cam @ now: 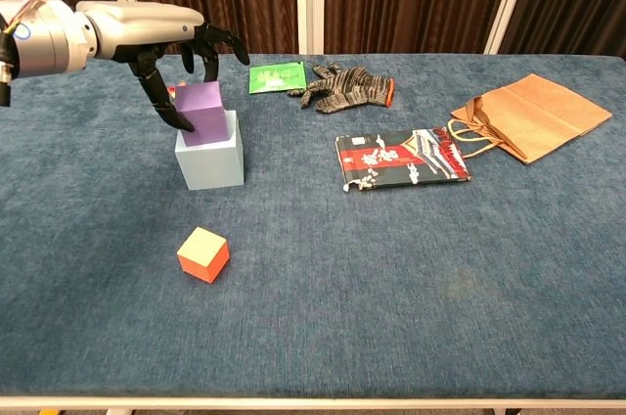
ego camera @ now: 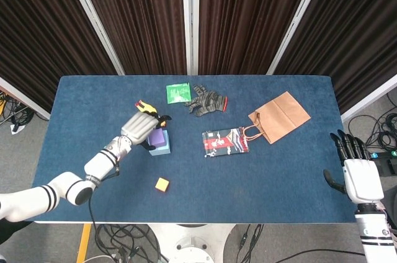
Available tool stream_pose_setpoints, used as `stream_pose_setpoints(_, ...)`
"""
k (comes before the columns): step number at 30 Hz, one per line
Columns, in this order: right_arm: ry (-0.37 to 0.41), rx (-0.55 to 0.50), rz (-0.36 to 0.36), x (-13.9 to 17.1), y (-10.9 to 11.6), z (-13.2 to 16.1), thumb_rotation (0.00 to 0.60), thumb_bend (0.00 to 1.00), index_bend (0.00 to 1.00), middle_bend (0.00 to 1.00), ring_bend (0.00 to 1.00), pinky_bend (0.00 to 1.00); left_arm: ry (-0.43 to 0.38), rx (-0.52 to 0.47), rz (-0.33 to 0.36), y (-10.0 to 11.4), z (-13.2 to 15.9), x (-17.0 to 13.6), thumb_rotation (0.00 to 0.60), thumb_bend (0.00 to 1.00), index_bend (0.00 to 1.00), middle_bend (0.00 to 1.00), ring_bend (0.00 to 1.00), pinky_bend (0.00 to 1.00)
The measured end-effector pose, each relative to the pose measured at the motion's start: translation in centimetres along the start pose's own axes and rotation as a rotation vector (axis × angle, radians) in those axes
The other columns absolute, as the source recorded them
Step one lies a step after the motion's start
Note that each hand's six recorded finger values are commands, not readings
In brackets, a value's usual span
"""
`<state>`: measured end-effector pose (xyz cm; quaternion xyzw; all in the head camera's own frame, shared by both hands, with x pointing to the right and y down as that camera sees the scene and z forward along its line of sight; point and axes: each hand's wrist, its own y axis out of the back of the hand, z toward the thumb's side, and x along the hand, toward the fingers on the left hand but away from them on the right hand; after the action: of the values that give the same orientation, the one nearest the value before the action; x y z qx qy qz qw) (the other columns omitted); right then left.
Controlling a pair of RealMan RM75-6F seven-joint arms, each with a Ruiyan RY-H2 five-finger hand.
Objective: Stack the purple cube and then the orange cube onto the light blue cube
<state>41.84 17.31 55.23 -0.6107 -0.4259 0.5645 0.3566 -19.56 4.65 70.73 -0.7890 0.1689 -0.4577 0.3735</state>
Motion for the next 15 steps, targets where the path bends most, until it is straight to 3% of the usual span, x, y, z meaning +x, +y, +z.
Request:
stream_pose_setpoints(9,0.000,-0.002,0.004,0.0,0.0,-0.1,0.600,0.24,0.01,0.00,0.00,0.00,0.006,-0.022,0.029,1.0,-0.1,0.1,0.600,0.14,0.25,0.38,0.29,0.32)
stream_pose_setpoints(15,-0.002,-0.006,0.002,0.0,0.1,-0.2,0.600,0.24,0.02,0.00,0.00,0.00,0.014,-0.010,0.020,1.5,-0.4,-0.6,0.600,0.13,0.20,0.35,0.25,0.32)
